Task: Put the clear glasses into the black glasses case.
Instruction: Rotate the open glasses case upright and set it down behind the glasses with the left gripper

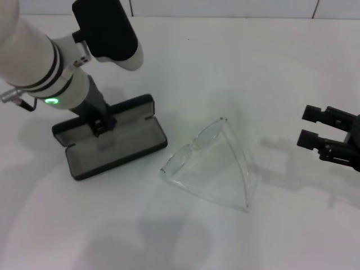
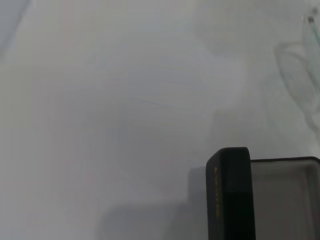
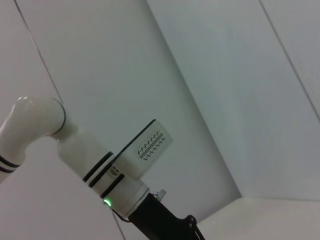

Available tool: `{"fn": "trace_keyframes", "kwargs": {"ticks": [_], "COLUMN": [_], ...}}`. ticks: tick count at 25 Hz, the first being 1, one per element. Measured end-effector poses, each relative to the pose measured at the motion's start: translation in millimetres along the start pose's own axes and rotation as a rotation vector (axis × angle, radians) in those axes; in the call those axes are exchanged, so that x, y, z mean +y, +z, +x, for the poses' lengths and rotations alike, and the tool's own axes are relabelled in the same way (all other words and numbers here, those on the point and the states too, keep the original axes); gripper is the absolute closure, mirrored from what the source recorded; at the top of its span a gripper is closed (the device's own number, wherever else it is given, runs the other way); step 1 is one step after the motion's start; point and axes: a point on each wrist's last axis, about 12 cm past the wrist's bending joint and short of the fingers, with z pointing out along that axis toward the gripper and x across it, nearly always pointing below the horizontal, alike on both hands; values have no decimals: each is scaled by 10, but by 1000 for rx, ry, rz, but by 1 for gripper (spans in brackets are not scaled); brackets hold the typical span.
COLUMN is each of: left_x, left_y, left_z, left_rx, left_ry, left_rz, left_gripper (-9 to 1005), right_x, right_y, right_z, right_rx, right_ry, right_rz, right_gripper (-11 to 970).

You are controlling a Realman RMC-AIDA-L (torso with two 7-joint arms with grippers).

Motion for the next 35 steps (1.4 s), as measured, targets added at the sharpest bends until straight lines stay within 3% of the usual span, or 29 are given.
{"fn": "trace_keyframes", "kwargs": {"ticks": [7, 15, 24, 35], "left_x": [56, 56, -53, -263], "left_y": [-104, -43, 184, 371], "left_z": [-151, -562, -827, -968], "left_rx": [-61, -201, -254, -287], "left_ry": [51, 208, 328, 405], "left_rz": [-63, -187, -228, -224], "left_gripper": [796, 796, 796, 797], "right_x": [31, 98, 214, 237], "right_y": [-79, -197, -482, -531], "right_z": [32, 93, 191, 213], "right_rx": [-18, -45, -165, -167], "right_ry": [0, -2, -12, -10], "right_rz": [16, 30, 82, 95], "right_gripper": [168, 168, 168, 168]}}
